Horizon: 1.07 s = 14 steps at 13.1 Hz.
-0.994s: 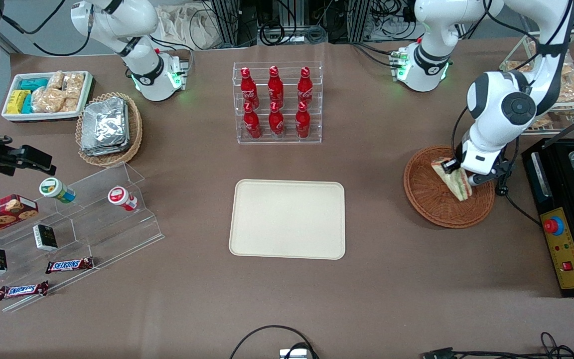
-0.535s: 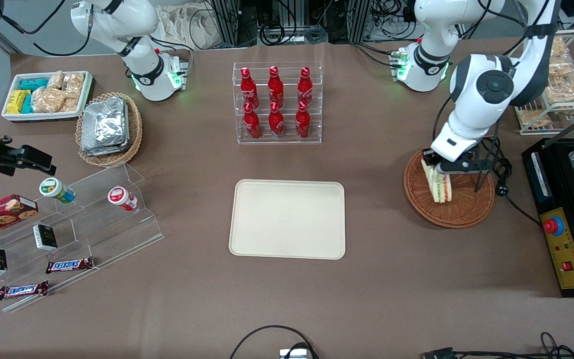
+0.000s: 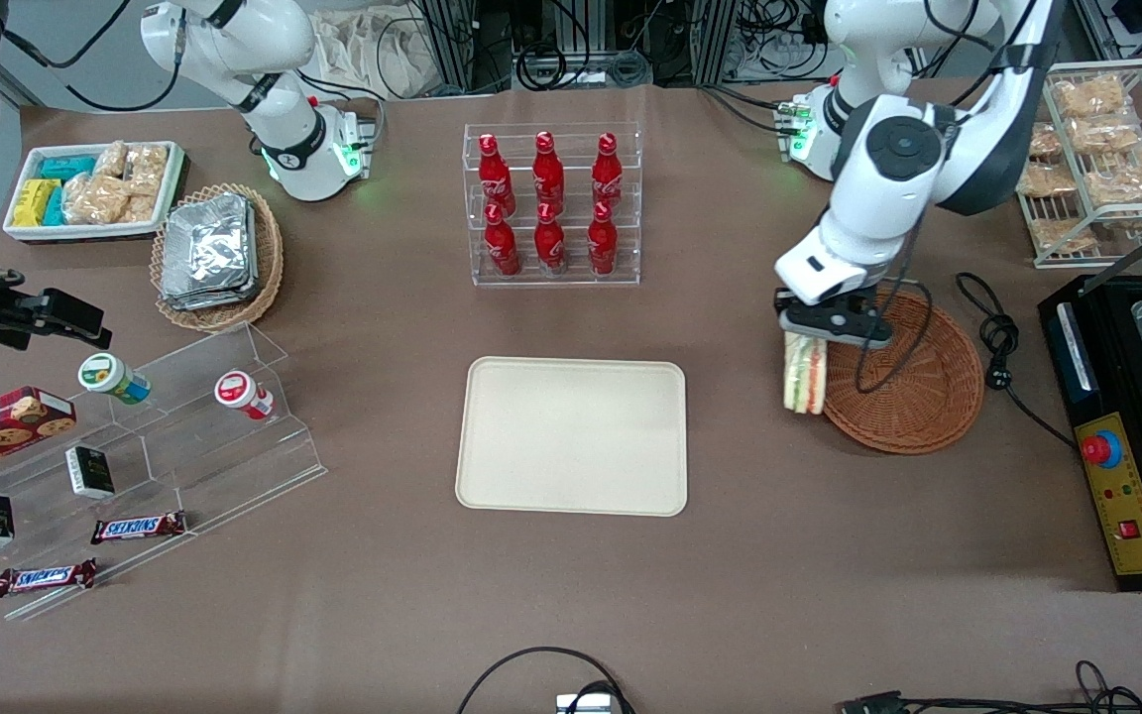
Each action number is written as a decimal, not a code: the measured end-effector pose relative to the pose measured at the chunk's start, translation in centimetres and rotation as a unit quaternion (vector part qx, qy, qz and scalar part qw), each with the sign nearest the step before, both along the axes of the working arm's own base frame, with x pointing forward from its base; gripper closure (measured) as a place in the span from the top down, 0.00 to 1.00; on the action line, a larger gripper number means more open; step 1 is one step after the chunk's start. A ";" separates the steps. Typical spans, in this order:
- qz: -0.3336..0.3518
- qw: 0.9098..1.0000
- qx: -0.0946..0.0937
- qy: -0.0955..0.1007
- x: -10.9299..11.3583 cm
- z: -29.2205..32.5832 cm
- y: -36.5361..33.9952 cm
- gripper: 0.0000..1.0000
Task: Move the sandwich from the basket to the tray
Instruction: 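Lift the sandwich and carry it over the cream tray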
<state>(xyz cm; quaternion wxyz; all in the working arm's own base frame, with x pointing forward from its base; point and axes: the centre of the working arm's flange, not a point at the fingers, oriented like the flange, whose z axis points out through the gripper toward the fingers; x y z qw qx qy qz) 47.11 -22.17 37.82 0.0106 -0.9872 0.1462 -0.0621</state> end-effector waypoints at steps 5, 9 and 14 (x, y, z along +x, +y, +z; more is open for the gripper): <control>0.001 0.999 -0.038 0.029 3.4 -1.8 -5.4 0.18; 0.034 0.999 -0.008 0.032 6.0 -3.8 -10.3 0.18; 0.047 0.997 -0.027 0.048 8.6 -6.4 -15.0 0.18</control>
